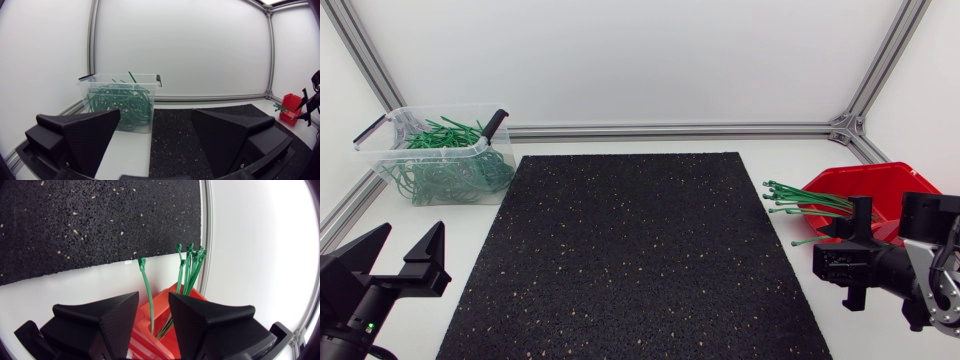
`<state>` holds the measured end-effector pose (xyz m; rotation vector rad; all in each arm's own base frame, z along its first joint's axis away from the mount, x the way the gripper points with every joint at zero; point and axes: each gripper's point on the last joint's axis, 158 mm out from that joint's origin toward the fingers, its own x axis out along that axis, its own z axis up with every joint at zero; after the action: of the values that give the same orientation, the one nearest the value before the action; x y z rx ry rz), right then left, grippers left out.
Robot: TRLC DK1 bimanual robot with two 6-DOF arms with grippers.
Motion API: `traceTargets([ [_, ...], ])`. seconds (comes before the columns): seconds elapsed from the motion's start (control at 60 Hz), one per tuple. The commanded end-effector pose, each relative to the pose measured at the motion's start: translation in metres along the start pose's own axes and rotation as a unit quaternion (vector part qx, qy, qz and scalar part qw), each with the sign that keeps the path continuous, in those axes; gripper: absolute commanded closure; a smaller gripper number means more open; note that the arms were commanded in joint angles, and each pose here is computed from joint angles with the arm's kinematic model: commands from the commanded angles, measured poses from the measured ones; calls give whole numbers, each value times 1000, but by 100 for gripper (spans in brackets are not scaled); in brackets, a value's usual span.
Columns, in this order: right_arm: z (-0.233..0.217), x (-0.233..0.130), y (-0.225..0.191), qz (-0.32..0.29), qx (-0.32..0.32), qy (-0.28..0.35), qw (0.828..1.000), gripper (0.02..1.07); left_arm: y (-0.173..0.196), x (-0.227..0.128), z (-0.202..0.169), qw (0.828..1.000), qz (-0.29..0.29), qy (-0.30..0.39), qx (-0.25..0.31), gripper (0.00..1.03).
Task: Take a green cable tie from the red box, thread the tail through the head to close it, then place it in the transparent bin on the left.
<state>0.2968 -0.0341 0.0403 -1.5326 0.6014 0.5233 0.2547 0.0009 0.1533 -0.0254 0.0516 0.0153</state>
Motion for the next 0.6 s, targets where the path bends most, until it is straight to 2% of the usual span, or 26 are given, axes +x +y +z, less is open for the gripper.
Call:
traceTargets([
  [0.0, 3, 3, 13, 11, -16, -2, 1000, 55, 1, 2, -29, 999, 3, 39, -9, 4],
  [0.383, 4, 22, 19, 17, -22, 3, 1000, 58, 2, 2, -29, 999, 5, 39, -9, 4],
  [0.45, 4, 24, 18, 16, -22, 4, 1000, 65, 2, 2, -29, 999, 5, 40, -9, 4],
  [0.533, 3, 24, 17, 15, -22, 4, 1000, 66, 1, 2, -30, 999, 3, 41, -9, 4],
  [0.583, 3, 25, 16, 13, -22, 5, 1000, 75, 1, 2, -30, 999, 3, 42, -9, 4],
])
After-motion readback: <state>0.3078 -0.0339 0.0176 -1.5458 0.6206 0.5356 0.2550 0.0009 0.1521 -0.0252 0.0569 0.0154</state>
